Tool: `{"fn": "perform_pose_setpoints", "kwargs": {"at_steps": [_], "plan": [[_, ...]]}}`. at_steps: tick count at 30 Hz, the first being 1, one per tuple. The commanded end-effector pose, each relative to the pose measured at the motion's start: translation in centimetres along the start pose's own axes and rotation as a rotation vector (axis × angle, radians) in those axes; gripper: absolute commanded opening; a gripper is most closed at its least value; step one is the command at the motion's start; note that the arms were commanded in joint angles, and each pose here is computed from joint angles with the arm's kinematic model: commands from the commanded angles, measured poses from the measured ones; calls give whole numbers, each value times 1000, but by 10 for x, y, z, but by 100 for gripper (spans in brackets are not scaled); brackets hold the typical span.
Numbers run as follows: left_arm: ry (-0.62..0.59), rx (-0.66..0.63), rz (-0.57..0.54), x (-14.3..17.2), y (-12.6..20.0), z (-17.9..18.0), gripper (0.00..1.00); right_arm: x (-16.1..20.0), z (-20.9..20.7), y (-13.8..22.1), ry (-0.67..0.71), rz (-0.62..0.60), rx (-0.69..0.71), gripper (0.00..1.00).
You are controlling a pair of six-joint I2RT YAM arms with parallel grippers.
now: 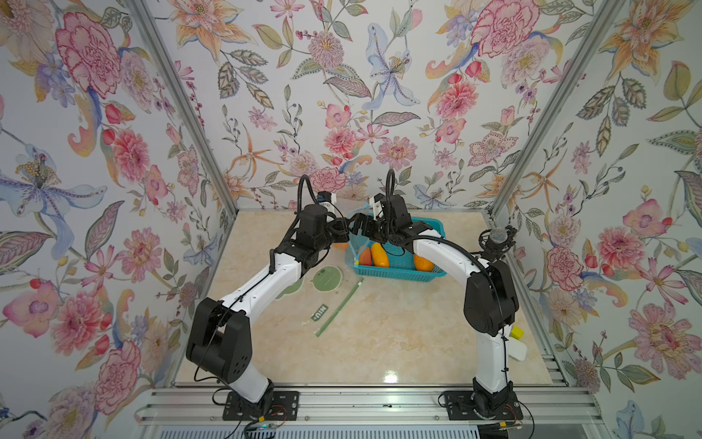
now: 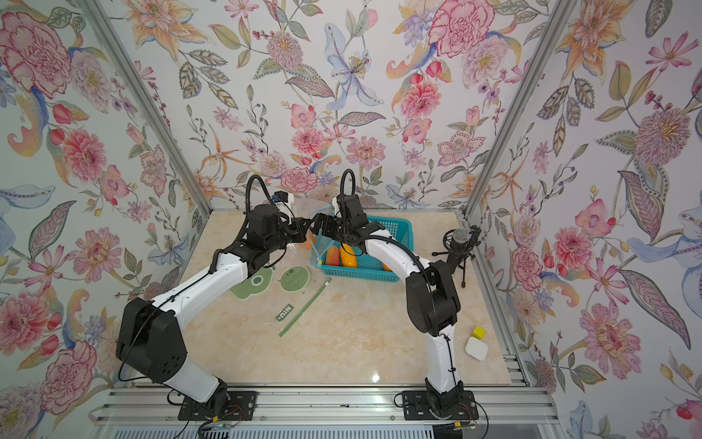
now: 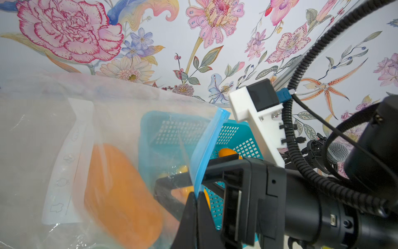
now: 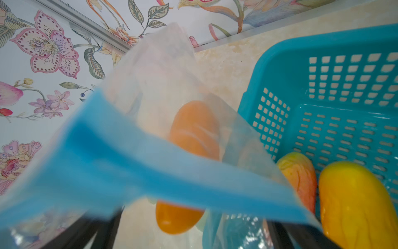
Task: Place the mango in a zip-top bag and seal the zipper
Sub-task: Place the mango in the zipper food storage bag, then pick up the mango from the basket.
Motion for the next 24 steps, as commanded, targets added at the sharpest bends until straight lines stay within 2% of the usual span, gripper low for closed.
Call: {"fn": "perform_pose_setpoints", "kwargs": {"at_steps": [1, 5, 8, 11, 17, 24], "plan": [[23, -18, -27, -13, -1, 3, 0, -12, 9, 33, 38, -53, -14, 98], [12, -40, -45, -17, 3, 5, 0, -13, -1, 66, 33, -88, 16, 91], [10, -59, -54, -18, 7, 8, 0, -11, -20, 91, 29, -123, 101, 89], [11, -64, -66, -20, 10, 10, 0, -4, -46, 99, 18, -94, 185, 87], [12, -76, -77, -23, 13, 12, 0, 23, -92, 73, 49, 72, 319, 84], [18, -76, -74, -23, 11, 14, 0, 40, -113, 35, 92, 193, 358, 82]]}}
Point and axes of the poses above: each gripper's point midway between its finger pads, its own y axis back along the fingers, its own z axis along the line the jaws close on, x = y × z, the point moved 6 cm from there along y, back along the fingers, and after that the axes turned 3 degrees about y, right-handed, at the moved point
